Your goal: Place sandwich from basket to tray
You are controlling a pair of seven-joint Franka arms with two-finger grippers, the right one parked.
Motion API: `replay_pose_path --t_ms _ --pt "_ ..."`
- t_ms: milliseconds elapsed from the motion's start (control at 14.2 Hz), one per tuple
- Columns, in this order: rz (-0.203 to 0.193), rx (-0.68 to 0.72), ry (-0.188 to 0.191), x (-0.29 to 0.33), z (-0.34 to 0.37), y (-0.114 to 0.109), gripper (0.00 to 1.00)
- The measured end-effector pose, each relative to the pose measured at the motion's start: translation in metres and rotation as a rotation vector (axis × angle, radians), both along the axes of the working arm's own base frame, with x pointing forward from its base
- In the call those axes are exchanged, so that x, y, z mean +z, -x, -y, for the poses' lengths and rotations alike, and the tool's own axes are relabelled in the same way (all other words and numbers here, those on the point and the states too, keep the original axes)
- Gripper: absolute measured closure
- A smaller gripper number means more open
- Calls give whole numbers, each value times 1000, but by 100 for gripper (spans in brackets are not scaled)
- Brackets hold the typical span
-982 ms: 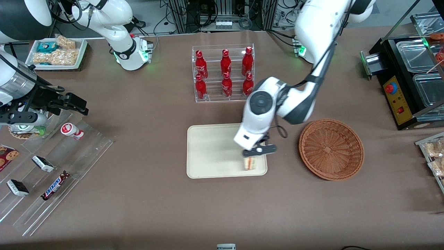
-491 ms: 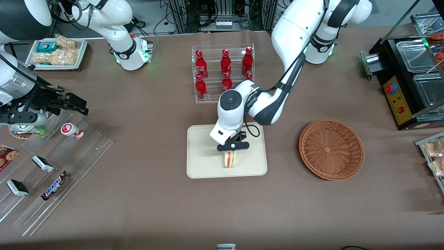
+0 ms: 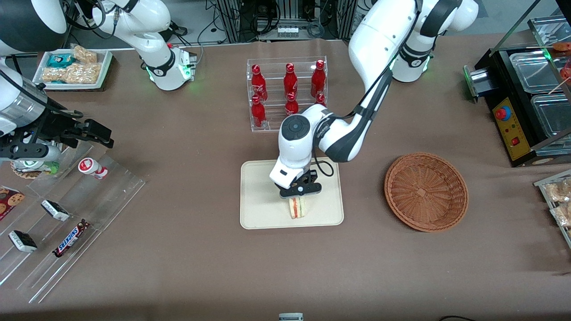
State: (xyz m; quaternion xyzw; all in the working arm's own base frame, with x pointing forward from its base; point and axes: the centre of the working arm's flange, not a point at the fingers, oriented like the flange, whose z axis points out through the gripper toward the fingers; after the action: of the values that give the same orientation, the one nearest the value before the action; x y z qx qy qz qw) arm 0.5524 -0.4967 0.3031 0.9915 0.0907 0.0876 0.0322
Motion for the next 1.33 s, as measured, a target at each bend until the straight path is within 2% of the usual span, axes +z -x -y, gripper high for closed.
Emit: replay_pose_path --t_ms 70,211,281,421,561,912,1123,1333 --pt "12 20 8 28 -7 -5 27" --pt "12 85 14 91 -42 -20 7" --pt "12 116 13 125 -63 -25 0" --pt "-2 189 -7 179 -111 -31 0" --pt "-30 254 -25 208 -166 -42 0" --pt "-135 221 -57 205 -292 -68 0" --pt "-190 142 -76 216 -355 -60 0" --pt "-235 48 -84 236 -403 -40 0"
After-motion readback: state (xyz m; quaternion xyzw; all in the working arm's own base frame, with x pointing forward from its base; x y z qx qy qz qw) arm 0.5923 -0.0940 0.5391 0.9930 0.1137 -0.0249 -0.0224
